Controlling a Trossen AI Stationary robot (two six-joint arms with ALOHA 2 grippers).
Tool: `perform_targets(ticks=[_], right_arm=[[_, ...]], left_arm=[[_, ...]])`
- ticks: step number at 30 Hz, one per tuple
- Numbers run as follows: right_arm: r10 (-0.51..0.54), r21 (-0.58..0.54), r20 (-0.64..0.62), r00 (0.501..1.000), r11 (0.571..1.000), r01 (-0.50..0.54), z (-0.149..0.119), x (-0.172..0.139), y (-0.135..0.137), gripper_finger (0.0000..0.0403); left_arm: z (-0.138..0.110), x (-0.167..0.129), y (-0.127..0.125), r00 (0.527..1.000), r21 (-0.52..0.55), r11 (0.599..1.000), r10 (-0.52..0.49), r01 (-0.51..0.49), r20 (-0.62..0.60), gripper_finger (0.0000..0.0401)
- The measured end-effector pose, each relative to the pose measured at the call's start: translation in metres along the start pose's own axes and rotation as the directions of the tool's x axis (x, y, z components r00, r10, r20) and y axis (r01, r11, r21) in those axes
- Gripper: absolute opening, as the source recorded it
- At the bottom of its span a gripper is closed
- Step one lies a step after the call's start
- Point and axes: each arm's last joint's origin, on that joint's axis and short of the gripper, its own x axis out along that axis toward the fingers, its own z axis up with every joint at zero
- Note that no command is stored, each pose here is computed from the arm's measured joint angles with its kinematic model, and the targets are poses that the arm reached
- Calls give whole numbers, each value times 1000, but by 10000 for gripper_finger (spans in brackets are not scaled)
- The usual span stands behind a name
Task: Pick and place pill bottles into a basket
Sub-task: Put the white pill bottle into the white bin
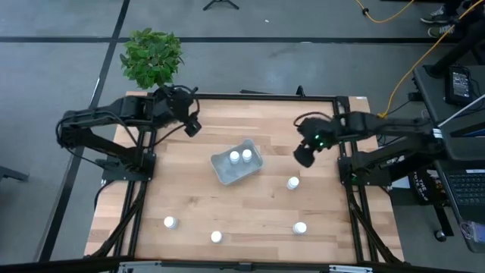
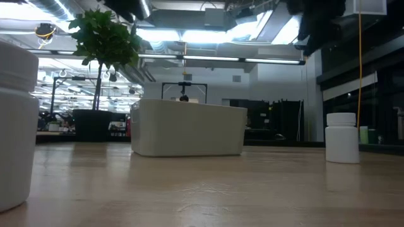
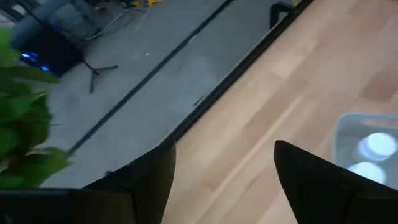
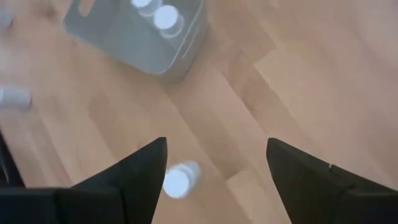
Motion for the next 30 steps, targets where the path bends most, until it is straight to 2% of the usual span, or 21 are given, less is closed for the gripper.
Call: perform_targets(ticks=[5, 9, 16, 22, 30], right_arm=[[-50, 144, -39, 998, 988, 55, -9, 26, 13, 275], [-102, 242, -115, 988, 962, 128, -23, 51, 16, 276], [-84, 415, -184, 979, 897, 155, -37, 83, 25, 276], [-119, 423, -253, 960, 879, 220, -50, 101, 36, 275], [-112, 396, -338, 935, 884, 249, -61, 119, 48, 275]], left_arm=[[-4, -9, 10, 1000, 44, 999, 13, -14, 23, 264], [-6, -15, 16, 999, 56, 998, -5, 3, 32, 265], [-11, -24, 24, 998, 49, 997, -56, 54, 27, 265], [-12, -25, 25, 998, 50, 997, -61, 60, 24, 265], [-12, -25, 25, 998, 42, 997, -63, 62, 23, 265]])
